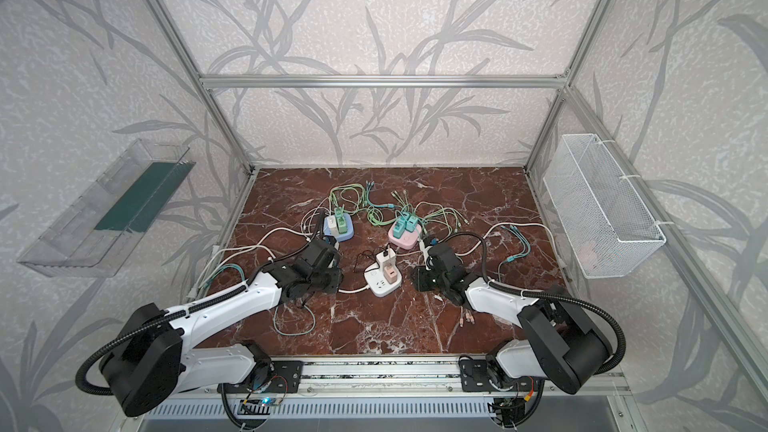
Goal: Pull the plug off the socket
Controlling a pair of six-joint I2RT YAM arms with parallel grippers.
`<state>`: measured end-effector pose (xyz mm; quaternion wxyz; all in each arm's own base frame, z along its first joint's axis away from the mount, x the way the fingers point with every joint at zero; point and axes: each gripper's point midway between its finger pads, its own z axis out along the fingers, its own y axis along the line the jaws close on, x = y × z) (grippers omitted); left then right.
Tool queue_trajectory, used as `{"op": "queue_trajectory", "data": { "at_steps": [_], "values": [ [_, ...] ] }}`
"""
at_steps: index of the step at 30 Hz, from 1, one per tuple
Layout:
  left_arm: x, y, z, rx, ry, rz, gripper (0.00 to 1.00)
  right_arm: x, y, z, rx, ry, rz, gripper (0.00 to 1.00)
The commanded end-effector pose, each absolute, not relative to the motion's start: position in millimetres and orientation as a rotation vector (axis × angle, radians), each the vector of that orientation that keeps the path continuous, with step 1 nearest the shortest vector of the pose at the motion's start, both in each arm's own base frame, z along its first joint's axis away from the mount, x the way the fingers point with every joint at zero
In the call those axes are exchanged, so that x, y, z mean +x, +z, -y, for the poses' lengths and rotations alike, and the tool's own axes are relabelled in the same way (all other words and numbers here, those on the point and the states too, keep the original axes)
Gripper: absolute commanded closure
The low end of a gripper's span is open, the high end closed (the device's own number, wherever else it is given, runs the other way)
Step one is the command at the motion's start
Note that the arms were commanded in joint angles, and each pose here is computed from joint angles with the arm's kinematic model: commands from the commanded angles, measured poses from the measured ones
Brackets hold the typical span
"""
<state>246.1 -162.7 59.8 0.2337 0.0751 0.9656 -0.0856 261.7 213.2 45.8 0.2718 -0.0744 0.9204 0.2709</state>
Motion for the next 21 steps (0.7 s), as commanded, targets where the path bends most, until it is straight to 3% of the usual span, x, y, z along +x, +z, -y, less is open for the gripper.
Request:
{"op": "queue_trajectory", "data": {
  "at_steps": [1,21],
  "values": [
    [244,55,164,0.2,-0.247,-2.695,0.78,256,48,-212,-0.238,0.714,-2.468,0.6],
    [241,33,173,0.256,-0.19,-2.863,0.68,246,73,-220,-0.374,0.677,-2.355,0.53]
  ]
}}
